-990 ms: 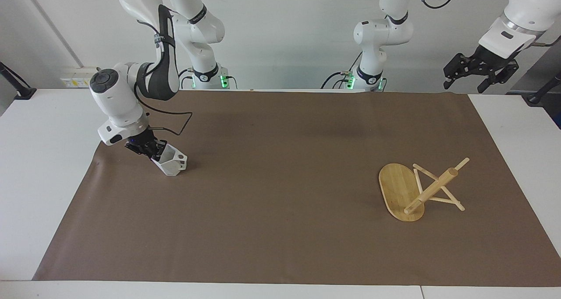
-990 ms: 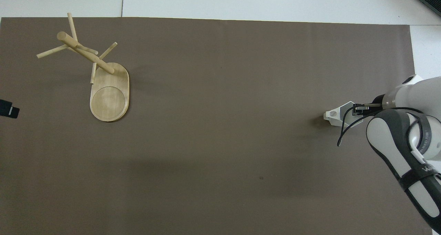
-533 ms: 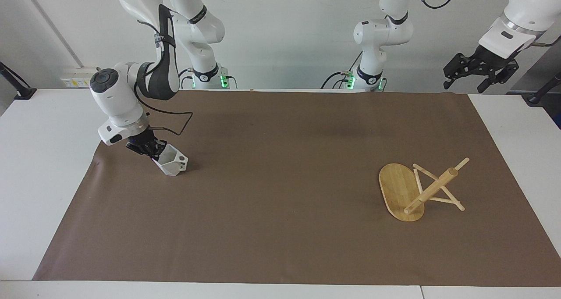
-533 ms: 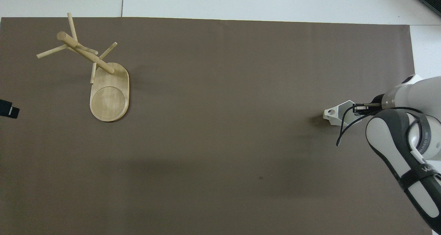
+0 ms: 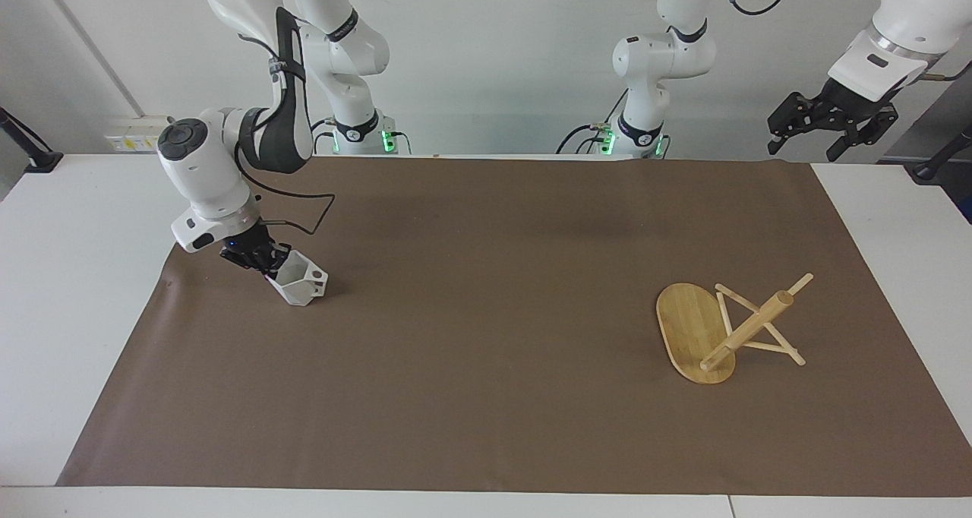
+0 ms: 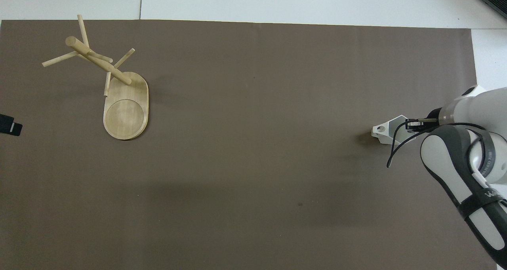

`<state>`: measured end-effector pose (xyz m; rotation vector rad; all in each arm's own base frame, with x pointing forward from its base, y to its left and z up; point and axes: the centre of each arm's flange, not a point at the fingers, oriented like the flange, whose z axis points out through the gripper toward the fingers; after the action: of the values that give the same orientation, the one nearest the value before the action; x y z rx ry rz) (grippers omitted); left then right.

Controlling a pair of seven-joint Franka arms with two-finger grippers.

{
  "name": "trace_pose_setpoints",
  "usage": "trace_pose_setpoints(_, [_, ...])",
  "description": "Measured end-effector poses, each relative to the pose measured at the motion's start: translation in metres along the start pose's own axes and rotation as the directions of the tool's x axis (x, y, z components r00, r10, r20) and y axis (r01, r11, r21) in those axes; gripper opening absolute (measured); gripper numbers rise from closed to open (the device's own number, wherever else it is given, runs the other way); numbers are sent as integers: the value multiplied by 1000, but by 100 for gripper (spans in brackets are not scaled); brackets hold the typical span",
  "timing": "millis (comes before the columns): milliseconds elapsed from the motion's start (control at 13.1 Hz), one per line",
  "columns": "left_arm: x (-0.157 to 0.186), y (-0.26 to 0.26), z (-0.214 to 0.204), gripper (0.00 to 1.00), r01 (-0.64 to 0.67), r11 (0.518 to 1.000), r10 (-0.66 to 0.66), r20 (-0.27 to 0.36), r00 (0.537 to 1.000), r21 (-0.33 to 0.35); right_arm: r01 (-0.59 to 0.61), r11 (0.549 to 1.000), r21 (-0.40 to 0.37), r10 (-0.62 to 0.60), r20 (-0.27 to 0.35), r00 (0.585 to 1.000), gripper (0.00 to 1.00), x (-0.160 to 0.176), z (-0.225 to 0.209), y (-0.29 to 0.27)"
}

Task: Hang cup on rack
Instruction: 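Lift the cup with the right gripper while the left gripper approaches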

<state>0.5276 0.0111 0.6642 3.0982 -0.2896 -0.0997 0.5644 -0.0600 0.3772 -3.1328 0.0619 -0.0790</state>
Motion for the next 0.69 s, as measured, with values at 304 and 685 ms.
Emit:
trace_pose_setpoints(304, [-1, -1, 5, 100, 1, 1000, -1, 12, 1000, -3, 14, 996, 86, -10, -48, 999, 4, 15, -22, -45])
trace_pose_setpoints(685, [-4, -1, 7, 100, 3, 1000, -2, 17, 1000, -4, 0, 955, 296, 26, -84, 996, 4, 30, -66, -109])
